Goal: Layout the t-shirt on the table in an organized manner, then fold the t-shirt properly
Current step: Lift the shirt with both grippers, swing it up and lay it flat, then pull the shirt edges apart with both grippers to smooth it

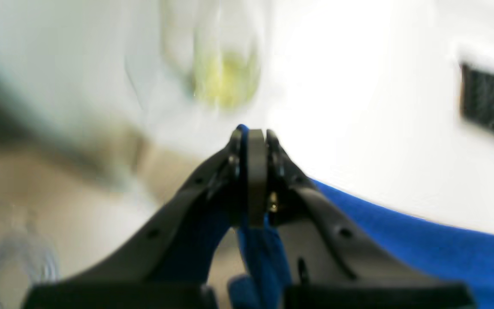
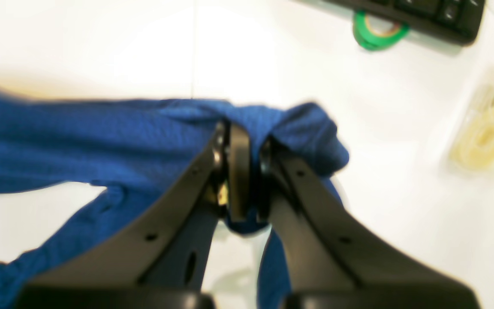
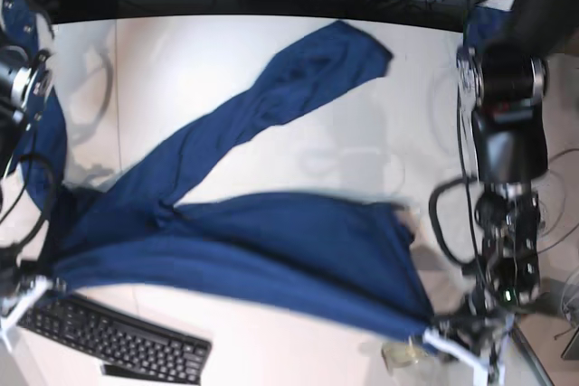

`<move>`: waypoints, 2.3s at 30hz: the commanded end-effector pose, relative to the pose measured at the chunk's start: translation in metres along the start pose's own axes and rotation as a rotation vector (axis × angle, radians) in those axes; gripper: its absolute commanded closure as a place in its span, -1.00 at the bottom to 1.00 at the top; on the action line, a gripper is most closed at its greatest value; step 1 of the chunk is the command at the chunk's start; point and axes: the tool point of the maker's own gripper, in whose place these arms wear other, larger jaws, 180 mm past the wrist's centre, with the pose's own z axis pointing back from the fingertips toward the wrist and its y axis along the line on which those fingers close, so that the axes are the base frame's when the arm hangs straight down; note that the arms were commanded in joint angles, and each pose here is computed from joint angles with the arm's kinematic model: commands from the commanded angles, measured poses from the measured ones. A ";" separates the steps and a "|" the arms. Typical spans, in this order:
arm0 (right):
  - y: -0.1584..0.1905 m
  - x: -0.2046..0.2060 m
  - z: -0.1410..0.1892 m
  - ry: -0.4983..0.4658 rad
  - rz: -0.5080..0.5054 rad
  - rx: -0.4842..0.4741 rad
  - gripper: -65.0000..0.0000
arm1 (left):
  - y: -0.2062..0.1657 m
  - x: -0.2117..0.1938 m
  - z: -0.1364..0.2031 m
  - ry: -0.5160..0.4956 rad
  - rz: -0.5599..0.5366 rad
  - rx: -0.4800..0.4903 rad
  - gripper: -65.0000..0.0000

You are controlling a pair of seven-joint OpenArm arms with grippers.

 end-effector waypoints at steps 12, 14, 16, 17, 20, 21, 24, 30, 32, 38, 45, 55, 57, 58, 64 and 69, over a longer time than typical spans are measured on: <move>-0.011 0.177 0.151 -0.416 0.247 -0.224 0.98 | 0.000 0.213 0.066 -0.470 0.059 -0.003 1.00; -0.006 0.158 0.140 -0.381 0.265 -0.221 0.98 | 0.003 0.192 0.076 -0.461 0.057 0.010 1.00; -0.002 0.127 0.115 -0.305 0.258 -0.192 0.98 | 0.007 0.153 0.078 -0.416 0.043 0.026 1.00; 0.001 0.109 0.101 -0.267 0.247 -0.171 0.98 | 0.009 0.129 0.078 -0.378 0.031 0.033 1.00; 0.008 0.050 0.068 -0.188 0.241 -0.126 0.98 | 0.016 0.043 0.072 -0.219 0.021 0.047 1.00; 0.012 0.029 0.058 -0.168 0.236 -0.107 0.98 | 0.018 0.012 0.072 -0.162 0.024 0.051 1.00; 0.031 -0.040 0.025 -0.071 0.187 -0.029 0.98 | 0.026 -0.068 0.076 -0.067 0.033 0.067 1.00; 0.049 -0.146 -0.007 0.088 0.093 0.059 0.98 | 0.048 -0.184 0.095 0.100 0.058 0.118 1.00; 0.049 -0.167 -0.008 0.116 0.079 0.065 0.98 | 0.052 -0.206 0.103 0.135 0.059 0.127 1.00; 0.034 -0.208 0.002 0.177 0.029 0.036 0.98 | 0.054 -0.231 0.128 0.170 0.043 0.132 1.00; 0.010 -0.243 0.023 0.210 -0.058 0.024 0.98 | 0.049 -0.234 0.159 0.163 0.003 0.118 1.00; 0.008 -0.253 0.043 0.246 -0.028 0.017 0.98 | 0.038 -0.217 0.182 0.117 -0.038 0.094 1.00; 0.010 -0.243 0.049 0.241 -0.001 0.005 0.98 | 0.045 -0.202 0.186 0.076 -0.035 0.116 1.00; 0.009 -0.237 0.052 0.241 0.014 -0.005 0.98 | 0.047 -0.194 0.187 0.055 -0.035 0.126 1.00; 0.005 -0.185 0.044 0.210 0.008 -0.028 0.98 | 0.054 -0.159 0.162 0.040 -0.004 0.150 1.00; 0.004 -0.147 0.017 0.206 -0.094 -0.013 0.98 | 0.053 -0.138 0.127 0.021 0.043 0.145 1.00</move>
